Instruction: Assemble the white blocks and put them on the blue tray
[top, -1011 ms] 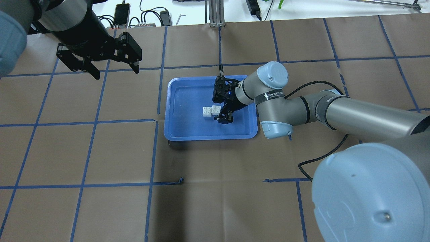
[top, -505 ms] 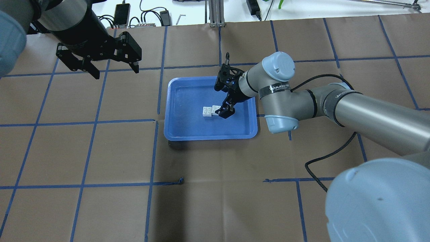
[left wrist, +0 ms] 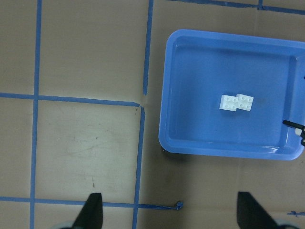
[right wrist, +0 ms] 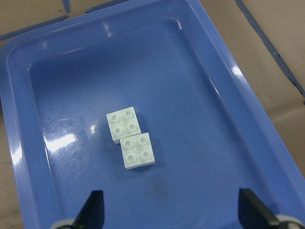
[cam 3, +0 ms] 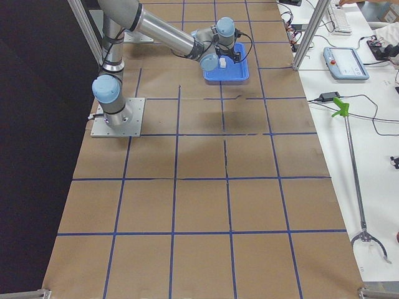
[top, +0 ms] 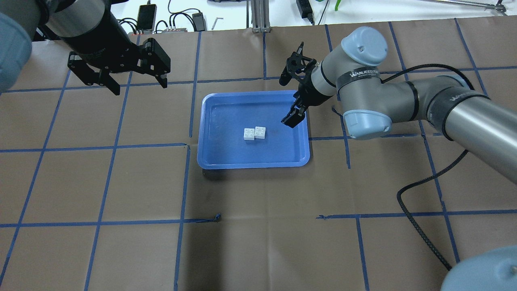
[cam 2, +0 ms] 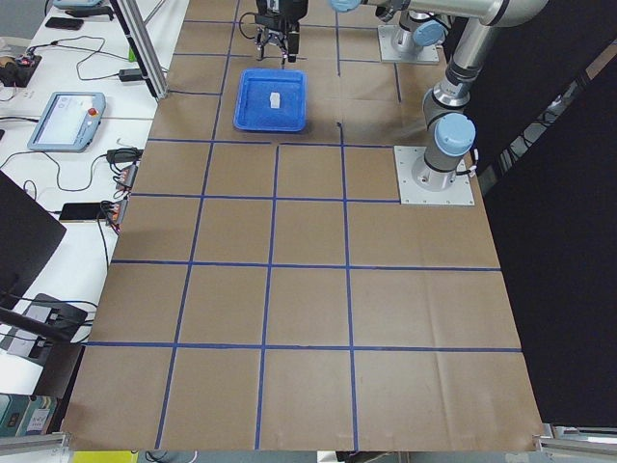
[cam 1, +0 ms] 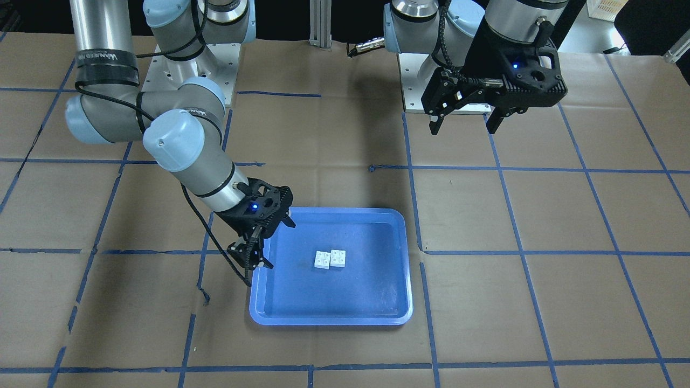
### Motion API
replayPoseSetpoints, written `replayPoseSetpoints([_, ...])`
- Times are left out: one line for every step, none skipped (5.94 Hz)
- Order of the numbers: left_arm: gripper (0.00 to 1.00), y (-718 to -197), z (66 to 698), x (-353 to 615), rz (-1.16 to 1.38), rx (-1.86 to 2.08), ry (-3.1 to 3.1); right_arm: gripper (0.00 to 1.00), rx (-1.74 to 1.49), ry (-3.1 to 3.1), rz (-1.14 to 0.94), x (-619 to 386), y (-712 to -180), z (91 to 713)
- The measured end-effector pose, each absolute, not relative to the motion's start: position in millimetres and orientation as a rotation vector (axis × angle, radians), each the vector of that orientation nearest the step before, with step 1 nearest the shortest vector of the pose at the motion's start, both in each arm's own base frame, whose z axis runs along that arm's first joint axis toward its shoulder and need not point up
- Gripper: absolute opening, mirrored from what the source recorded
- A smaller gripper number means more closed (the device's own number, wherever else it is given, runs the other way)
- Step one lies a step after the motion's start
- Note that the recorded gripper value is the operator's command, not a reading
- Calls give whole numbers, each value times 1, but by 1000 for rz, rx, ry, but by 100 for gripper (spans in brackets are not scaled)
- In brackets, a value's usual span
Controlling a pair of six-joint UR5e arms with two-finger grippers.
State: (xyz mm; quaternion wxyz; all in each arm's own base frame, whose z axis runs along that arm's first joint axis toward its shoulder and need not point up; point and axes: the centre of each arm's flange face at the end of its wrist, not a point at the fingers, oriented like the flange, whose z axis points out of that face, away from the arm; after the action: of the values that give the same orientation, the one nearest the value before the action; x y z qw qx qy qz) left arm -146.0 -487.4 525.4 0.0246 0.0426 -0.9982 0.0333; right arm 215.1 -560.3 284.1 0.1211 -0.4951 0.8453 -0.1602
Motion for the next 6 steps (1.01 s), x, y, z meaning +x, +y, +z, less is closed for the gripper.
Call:
replayPoseSetpoints([99, -487, 525, -146, 102, 132, -3089, 100, -1311, 2594, -380, 188, -558, 308])
replayPoseSetpoints([99, -487, 525, -146, 103, 132, -3089, 100, -1116, 2732, -266, 163, -556, 332])
replayPoseSetpoints([99, -487, 525, -146, 104, 131, -3088, 100, -879, 2872, -152, 142, -554, 359])
replayPoseSetpoints([99, -487, 526, -146, 105, 130, -3088, 100, -648, 2992, -56, 127, -552, 390])
replayPoseSetpoints([99, -487, 526, -146, 105, 131, -3088, 100, -429, 3074, 27, 119, -547, 425])
replayPoseSetpoints([99, -488, 525, -146, 104, 131, -3089, 100, -248, 3109, 72, 117, -537, 458])
